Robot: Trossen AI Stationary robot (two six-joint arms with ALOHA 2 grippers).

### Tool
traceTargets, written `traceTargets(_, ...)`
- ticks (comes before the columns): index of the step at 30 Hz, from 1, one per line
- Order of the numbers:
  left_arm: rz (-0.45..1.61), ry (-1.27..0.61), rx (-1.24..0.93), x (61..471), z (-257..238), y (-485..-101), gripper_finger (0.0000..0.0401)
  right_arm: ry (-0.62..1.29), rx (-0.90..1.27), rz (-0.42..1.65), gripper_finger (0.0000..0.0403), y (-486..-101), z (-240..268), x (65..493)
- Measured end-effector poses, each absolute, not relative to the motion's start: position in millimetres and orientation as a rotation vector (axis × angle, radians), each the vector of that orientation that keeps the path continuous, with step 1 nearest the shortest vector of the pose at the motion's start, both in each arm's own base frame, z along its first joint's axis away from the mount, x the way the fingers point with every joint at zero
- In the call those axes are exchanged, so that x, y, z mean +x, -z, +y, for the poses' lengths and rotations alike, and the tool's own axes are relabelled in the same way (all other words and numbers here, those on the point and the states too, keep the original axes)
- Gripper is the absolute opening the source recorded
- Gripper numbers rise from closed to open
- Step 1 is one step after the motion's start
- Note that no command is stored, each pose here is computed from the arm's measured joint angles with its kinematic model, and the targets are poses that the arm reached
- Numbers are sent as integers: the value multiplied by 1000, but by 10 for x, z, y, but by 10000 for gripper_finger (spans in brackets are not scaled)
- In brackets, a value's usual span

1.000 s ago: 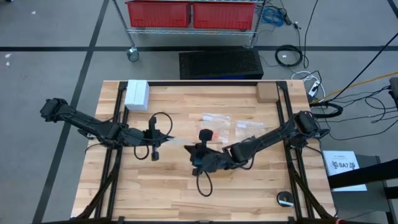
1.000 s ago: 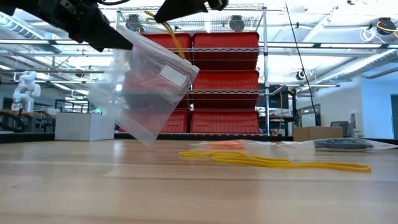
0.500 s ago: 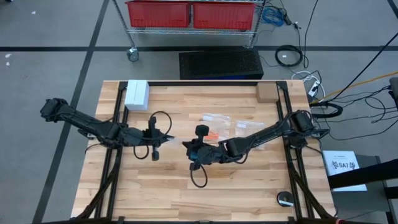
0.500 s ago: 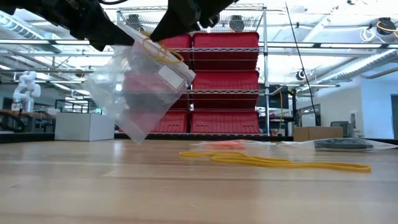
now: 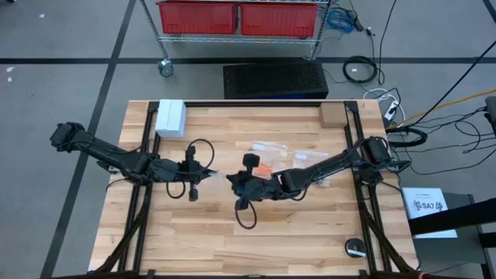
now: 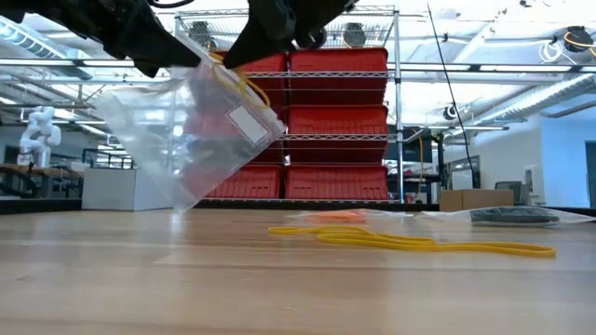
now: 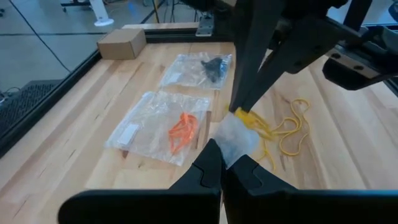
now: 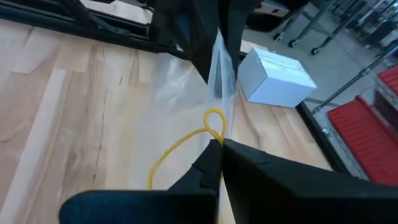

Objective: Sort rubber bands
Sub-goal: Put the yellow rubber band into the transparent zip bag

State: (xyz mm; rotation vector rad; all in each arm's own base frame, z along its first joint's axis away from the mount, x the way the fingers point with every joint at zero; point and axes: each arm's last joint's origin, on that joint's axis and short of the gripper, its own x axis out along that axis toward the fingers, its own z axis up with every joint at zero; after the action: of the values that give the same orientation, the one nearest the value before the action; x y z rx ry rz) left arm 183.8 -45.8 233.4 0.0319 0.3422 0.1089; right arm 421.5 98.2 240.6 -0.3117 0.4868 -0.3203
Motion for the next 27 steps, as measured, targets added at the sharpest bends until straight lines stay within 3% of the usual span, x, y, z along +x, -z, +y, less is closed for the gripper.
traceTargets(9, 344, -88, 28, 1838, -464, -2333, 0, 274, -264, 496, 0, -2395, 909, 4238)
traceTargets(15, 347, -65, 25, 1838, -471, -2332, 0, 388, -297, 493, 0, -2402, 895, 4221)
traceTargets(27, 349, -73, 26, 1837, -468, -2330, 0, 281, -365, 477, 0, -2463, 1228, 4116)
